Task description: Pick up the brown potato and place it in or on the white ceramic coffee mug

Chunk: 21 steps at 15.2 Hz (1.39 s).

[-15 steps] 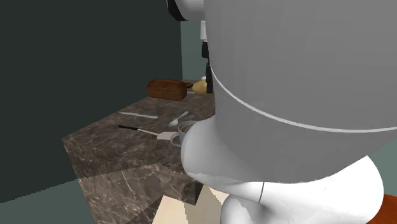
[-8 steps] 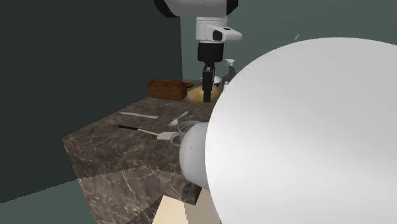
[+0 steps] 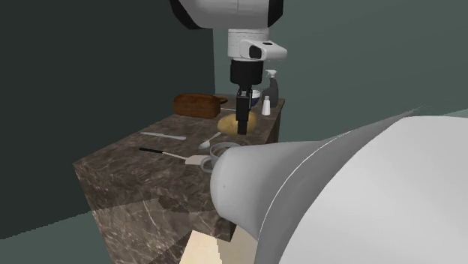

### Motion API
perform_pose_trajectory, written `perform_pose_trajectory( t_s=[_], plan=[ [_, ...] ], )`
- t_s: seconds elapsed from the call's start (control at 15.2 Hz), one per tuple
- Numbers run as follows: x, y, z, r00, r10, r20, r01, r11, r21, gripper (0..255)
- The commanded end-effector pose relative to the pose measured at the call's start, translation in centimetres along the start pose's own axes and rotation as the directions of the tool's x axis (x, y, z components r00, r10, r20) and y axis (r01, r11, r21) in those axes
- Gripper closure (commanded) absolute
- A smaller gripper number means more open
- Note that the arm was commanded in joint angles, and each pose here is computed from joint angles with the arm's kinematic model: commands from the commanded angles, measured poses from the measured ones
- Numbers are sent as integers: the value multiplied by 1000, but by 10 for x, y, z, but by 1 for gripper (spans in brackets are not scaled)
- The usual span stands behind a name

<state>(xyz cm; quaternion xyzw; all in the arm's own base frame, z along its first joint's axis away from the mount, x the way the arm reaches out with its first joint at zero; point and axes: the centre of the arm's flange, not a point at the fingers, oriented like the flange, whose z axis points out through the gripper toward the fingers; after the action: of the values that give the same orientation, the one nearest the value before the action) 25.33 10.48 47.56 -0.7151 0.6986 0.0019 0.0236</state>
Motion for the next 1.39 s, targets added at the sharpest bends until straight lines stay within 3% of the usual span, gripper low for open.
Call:
perform_pose_trajectory(
  t_s=[0.0,0.46,0.92,0.99,1.32],
  plan=[
    [-1,2,10,1000,0,0,0,1000,0,255],
    [1,3,49,1000,0,0,0,1000,0,255],
    [1,3,49,1000,0,0,0,1000,0,255],
    [1,3,49,1000,0,0,0,1000,0,0],
    [1,3,49,1000,0,0,0,1000,0,0]
  ],
)
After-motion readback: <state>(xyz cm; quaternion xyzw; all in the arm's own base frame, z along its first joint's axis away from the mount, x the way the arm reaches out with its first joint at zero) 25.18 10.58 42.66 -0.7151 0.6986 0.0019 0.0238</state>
